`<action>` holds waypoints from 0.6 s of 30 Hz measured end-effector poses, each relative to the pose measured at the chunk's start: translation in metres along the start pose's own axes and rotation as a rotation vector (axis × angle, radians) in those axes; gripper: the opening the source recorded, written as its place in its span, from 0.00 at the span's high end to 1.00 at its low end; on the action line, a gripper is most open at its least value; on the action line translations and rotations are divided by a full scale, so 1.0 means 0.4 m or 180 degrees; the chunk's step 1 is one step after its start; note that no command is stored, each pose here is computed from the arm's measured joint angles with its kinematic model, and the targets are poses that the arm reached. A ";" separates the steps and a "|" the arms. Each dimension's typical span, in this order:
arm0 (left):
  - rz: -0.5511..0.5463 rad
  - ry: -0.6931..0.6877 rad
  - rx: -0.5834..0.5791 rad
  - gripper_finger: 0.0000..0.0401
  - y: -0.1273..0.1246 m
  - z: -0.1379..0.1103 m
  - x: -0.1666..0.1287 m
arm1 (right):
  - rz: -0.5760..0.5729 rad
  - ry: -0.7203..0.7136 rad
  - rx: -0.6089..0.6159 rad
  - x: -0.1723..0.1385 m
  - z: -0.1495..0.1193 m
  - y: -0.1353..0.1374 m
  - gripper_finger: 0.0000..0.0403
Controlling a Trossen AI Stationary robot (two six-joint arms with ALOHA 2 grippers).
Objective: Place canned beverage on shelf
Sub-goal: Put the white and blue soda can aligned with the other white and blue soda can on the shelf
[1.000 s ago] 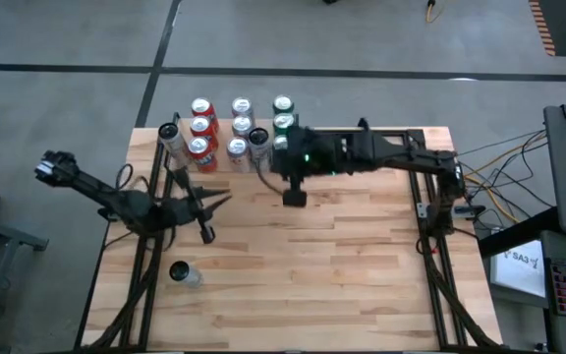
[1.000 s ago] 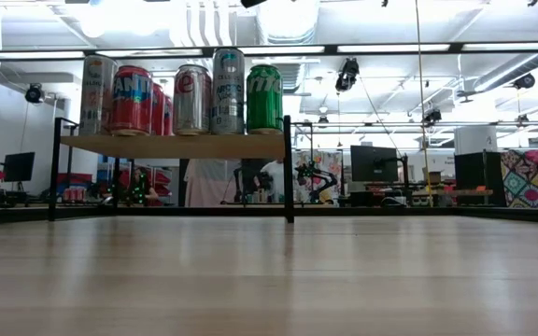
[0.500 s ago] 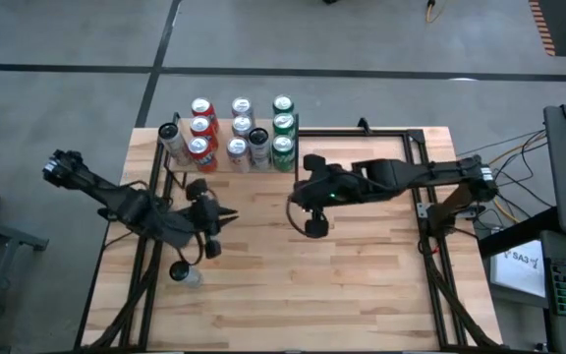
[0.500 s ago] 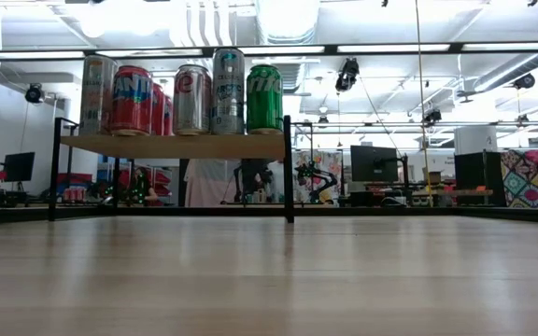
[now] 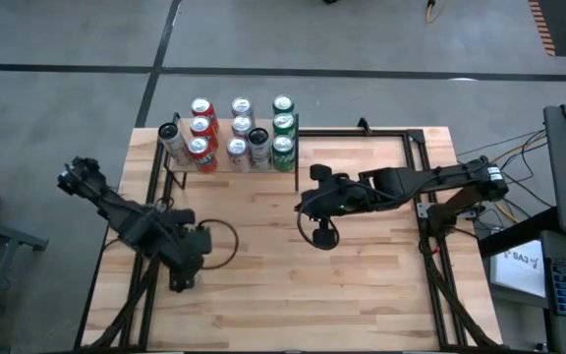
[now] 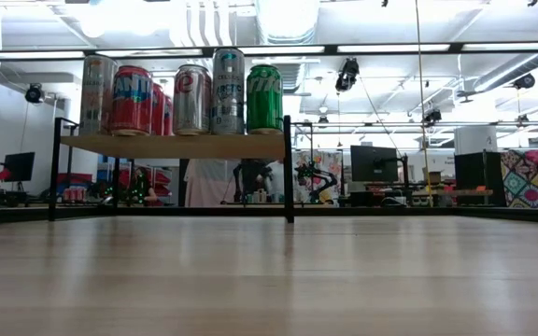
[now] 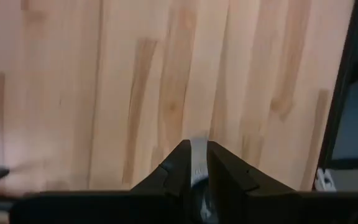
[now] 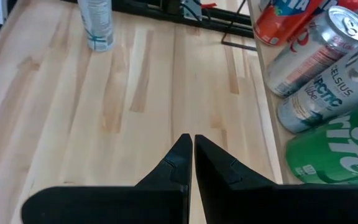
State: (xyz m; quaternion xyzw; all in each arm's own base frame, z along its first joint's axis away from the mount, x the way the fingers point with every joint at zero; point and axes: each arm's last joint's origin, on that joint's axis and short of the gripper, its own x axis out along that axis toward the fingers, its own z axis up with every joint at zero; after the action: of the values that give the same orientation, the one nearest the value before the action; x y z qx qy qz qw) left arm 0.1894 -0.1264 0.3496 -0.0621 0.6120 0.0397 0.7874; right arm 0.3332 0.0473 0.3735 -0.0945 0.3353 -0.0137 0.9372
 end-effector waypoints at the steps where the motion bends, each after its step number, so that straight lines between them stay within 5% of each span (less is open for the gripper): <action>1: 0.0019 0.0039 0.0003 0.91 -0.007 -0.009 -0.001 | 0.0010 -0.0002 -0.0006 -0.001 0.000 0.003 0.98; 8: 0.0205 0.0178 -0.0450 0.86 -0.033 -0.064 -0.003 | 0.0049 -0.0017 -0.0011 -0.004 0.001 0.015 0.98; 18: 0.0261 0.0064 -0.0553 0.56 -0.072 -0.118 -0.009 | 0.0053 -0.0021 0.0102 -0.004 0.002 0.016 0.98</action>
State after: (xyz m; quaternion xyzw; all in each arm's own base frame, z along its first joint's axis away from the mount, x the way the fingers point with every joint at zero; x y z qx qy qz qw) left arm 0.1470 -0.1617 0.3431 -0.1055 0.6162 0.1243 0.7706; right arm 0.3321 0.0540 0.3739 -0.0767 0.3327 -0.0110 0.9398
